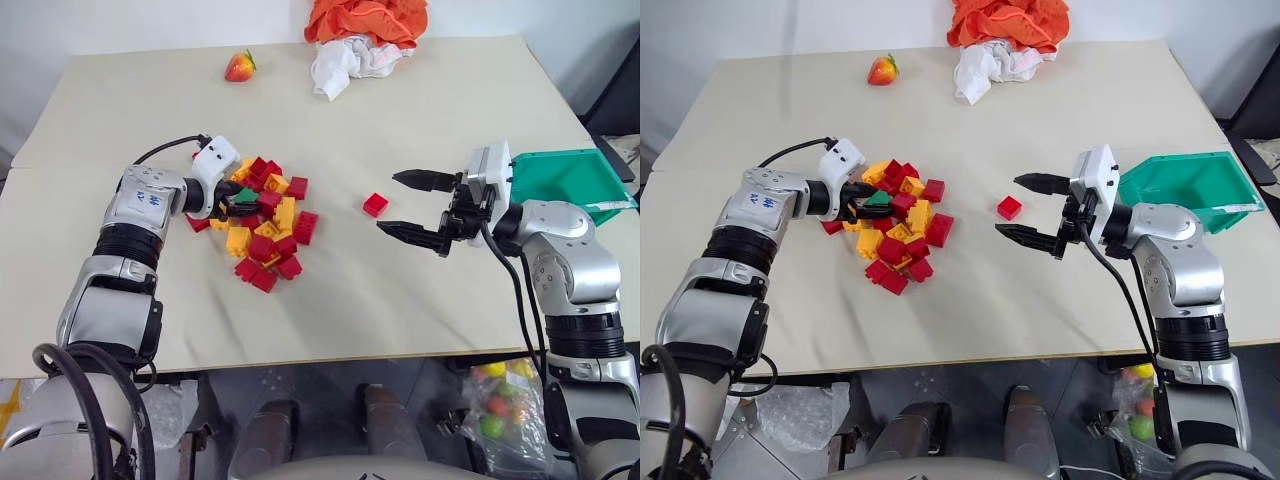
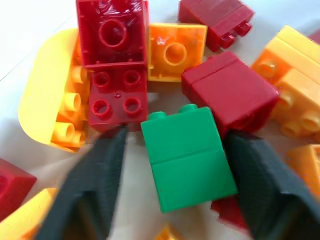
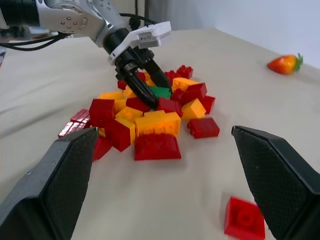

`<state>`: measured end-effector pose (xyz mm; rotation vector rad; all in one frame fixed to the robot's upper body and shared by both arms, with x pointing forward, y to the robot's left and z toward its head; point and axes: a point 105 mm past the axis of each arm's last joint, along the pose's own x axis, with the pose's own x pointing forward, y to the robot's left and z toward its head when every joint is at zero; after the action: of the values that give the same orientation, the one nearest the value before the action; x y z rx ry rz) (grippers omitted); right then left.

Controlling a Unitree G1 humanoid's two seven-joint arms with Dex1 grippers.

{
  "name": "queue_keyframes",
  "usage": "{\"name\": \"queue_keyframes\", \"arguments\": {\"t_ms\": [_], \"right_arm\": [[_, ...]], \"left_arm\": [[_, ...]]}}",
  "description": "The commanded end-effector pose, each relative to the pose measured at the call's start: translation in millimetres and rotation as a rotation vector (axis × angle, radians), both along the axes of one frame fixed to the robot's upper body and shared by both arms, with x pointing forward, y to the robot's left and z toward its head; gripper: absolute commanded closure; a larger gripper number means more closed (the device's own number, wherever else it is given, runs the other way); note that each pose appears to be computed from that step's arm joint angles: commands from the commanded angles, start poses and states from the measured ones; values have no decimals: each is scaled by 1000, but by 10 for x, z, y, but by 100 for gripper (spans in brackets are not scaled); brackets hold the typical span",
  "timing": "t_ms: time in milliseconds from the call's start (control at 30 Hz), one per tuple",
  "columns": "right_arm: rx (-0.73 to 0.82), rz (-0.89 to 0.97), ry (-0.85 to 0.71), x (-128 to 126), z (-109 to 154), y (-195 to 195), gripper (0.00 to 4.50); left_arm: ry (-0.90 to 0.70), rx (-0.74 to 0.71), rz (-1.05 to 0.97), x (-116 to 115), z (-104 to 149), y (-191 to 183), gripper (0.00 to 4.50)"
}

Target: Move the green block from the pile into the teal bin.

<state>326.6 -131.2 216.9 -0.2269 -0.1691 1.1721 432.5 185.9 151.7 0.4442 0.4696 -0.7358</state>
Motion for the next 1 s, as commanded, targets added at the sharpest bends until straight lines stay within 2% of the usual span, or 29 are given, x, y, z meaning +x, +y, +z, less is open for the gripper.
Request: {"name": "queue_keyframes", "arguments": {"t_ms": [33, 67, 233, 300, 367, 433, 533, 667, 767, 833, 867, 1000], "right_arm": [[37, 13, -96, -60, 205, -17, 0], [38, 9, -99, -57, 205, -23, 0], [37, -25, -112, -47, 229, -60, 0], [40, -53, -123, -39, 260, -106, 0], [37, -80, -134, -42, 279, -162, 0], [34, -104, -140, -54, 288, -210, 0], [36, -131, -145, -75, 307, -260, 0], [31, -156, -148, -95, 308, -305, 0], [26, -171, -142, -99, 290, -320, 0], [24, -176, -140, -90, 284, -320, 0], [24, -176, -139, -86, 283, -319, 0], [22, -177, -139, -64, 284, -311, 0]], "left_arm": [[18, 38, 26, -7, -3, 126, 272], [2, 31, 22, 4, 66, 126, 284], [-123, -105, -77, 6, 557, -2, 284], [-188, -187, -187, -70, 820, -147, 284], [-218, -214, -288, -162, 945, -302, 284], [-224, -202, -349, -220, 946, -428, 284], [-173, -132, -382, -248, 810, -501, 284], [-151, -78, -349, -196, 642, -461, 284], [-136, -22, -329, -160, 419, -364, 284], [-123, -31, -316, -150, 332, -338, 210], [-116, -31, -309, -144, 306, -327, 193], [-127, -34, -288, -129, 253, -283, 75]]}}
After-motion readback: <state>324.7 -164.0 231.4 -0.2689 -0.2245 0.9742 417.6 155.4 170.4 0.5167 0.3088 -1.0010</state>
